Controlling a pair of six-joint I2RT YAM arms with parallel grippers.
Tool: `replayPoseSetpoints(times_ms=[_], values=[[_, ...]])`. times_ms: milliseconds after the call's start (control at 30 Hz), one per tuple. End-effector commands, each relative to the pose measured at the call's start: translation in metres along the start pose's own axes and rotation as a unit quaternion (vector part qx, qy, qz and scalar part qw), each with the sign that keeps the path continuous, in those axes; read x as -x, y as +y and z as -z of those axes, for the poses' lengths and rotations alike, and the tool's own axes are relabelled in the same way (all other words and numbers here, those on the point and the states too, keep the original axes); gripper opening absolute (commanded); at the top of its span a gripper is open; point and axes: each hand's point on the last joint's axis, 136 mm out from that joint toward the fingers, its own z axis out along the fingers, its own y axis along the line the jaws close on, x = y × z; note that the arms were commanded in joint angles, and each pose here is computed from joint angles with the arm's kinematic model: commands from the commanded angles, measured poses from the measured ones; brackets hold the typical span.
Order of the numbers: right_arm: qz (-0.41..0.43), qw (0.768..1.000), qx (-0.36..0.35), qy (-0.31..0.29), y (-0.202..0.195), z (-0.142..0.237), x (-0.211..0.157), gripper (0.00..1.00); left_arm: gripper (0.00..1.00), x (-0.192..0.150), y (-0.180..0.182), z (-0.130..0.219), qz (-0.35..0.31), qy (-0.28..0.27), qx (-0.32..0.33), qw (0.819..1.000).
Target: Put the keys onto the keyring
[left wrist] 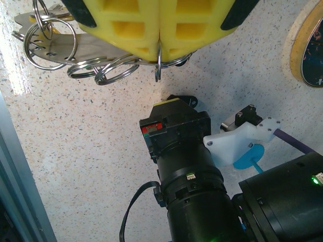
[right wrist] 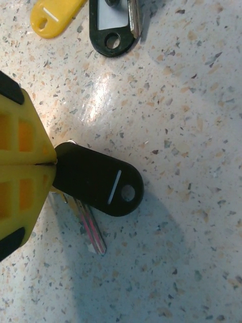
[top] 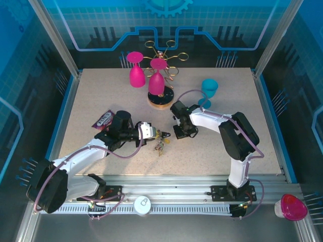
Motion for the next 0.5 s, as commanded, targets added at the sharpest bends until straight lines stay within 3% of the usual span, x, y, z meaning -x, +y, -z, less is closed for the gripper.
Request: replayPoseSetpoints(times_ms=[0, 233, 467], values=[[0.014, 0.999, 0.009, -0.028, 0.003, 0.019, 0.003, 0.00, 0.00, 0.000, -0.004, -0.001, -0.003, -0.001, -0.005, 1.000], [0.106, 0.979, 0.048, -0.167, 0.014, 0.074, 0.022, 0.00, 0.00, 0.002, -0.002, 0.000, -0.006, -0.004, 0.001, 1.000], [0.227, 0.923, 0.158, -0.267, 0.047, 0.124, 0.016, 0.00, 0.00, 0.003, -0.001, 0.000, -0.005, -0.010, 0.004, 1.000]])
